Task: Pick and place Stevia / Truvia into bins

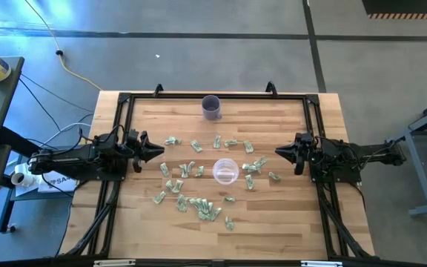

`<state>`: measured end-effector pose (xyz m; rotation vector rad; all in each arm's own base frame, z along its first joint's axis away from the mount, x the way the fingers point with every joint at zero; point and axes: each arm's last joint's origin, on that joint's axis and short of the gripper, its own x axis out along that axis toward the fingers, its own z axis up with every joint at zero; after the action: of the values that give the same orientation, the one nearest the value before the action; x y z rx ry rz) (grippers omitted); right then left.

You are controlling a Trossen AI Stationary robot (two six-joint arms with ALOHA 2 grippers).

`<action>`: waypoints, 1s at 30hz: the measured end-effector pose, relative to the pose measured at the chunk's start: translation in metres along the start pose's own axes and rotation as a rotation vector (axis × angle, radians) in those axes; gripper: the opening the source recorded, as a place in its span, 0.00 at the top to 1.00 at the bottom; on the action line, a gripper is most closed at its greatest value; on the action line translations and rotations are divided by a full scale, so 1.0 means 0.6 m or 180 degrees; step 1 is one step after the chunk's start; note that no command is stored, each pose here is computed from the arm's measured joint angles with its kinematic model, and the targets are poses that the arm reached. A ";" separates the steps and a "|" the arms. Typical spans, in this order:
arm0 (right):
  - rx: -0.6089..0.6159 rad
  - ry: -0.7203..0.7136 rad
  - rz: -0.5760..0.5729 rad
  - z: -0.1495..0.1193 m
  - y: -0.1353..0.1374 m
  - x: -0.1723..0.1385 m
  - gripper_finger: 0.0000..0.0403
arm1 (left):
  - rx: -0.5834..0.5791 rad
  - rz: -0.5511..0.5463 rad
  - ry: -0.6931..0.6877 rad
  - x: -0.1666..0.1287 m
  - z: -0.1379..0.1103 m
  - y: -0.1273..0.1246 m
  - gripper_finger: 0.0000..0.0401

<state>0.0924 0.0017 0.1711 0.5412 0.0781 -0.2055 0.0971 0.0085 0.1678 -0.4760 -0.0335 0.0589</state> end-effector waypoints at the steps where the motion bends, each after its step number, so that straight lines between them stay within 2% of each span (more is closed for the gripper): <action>1: 0.0000 0.0001 0.0001 0.000 0.000 0.000 0.88 | 0.0000 0.0001 0.0000 0.000 0.000 0.000 0.76; 30: -0.0001 0.0001 0.0001 0.000 0.000 0.000 0.87 | 0.0000 0.0001 0.0000 0.000 0.000 0.000 0.76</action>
<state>0.0924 0.0017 0.1710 0.5411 0.0785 -0.2051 0.0971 0.0086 0.1678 -0.4760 -0.0334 0.0592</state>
